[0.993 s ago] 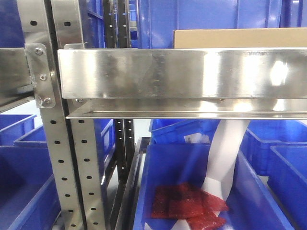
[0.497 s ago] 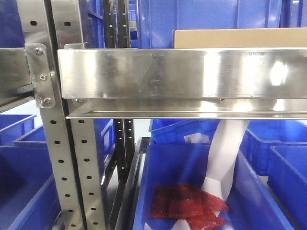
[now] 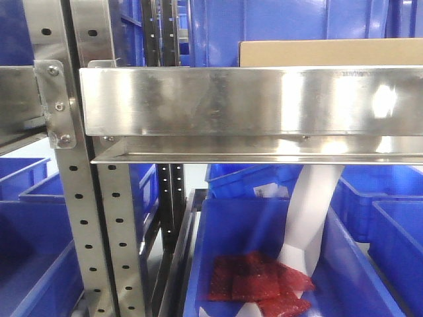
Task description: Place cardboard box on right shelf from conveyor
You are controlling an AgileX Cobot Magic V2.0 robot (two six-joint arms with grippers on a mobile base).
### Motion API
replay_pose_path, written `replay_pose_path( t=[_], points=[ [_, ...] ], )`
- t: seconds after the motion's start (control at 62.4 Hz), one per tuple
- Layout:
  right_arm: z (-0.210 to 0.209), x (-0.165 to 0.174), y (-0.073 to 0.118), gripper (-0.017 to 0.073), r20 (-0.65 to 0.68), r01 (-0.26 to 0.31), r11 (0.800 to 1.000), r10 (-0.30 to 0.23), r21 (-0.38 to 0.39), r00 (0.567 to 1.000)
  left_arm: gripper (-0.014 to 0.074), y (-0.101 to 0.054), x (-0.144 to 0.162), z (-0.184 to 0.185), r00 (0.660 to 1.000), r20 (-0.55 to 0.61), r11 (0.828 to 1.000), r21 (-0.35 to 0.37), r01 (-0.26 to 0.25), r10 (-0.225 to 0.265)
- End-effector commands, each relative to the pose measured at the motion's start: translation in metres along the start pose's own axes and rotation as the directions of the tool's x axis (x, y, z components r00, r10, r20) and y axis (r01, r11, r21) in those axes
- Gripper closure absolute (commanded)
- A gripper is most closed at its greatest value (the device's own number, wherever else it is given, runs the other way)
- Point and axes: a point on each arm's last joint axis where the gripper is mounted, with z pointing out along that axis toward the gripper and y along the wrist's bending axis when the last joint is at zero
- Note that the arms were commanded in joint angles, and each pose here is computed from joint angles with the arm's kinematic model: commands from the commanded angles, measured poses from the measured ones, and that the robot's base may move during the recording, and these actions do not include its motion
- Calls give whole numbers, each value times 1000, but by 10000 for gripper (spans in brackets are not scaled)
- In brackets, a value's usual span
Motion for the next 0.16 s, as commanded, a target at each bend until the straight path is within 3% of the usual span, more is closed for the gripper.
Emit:
replay_pose_path(
  t=[0.0,0.144],
  points=[
    [-2,-14,1,505,114,11,1000,-10,-5,993,710,0,-5,0,997,83,1000,2,3,-4],
    [-2,-14,1,505,114,11,1000,-10,-5,993,710,0,-5,0,997,83,1000,2,3,-4]
  ],
)
